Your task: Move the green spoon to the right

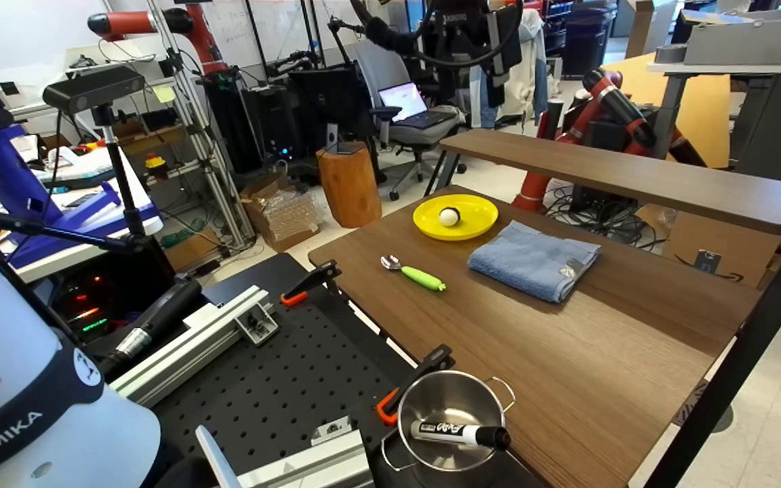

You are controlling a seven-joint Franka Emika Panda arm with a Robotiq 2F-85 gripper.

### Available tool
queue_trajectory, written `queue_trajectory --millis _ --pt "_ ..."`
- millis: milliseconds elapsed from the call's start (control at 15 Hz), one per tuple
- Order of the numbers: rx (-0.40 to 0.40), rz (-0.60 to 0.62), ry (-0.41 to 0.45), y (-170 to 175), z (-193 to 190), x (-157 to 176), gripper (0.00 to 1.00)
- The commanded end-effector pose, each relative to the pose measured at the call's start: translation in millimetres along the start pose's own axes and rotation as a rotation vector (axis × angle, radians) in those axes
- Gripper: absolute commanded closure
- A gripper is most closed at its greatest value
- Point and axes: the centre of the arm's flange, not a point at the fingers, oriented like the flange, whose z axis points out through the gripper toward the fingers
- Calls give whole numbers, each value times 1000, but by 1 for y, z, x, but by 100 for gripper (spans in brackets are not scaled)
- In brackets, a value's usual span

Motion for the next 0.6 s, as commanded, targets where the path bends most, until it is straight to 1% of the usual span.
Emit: queue_trajectory --millis 0,400,533 --pt "1 2 3 -1 -2 1 0" --pt "1 5 7 -1 -3 1 0" --pt "7 -3 9 -5 -1 6 0"
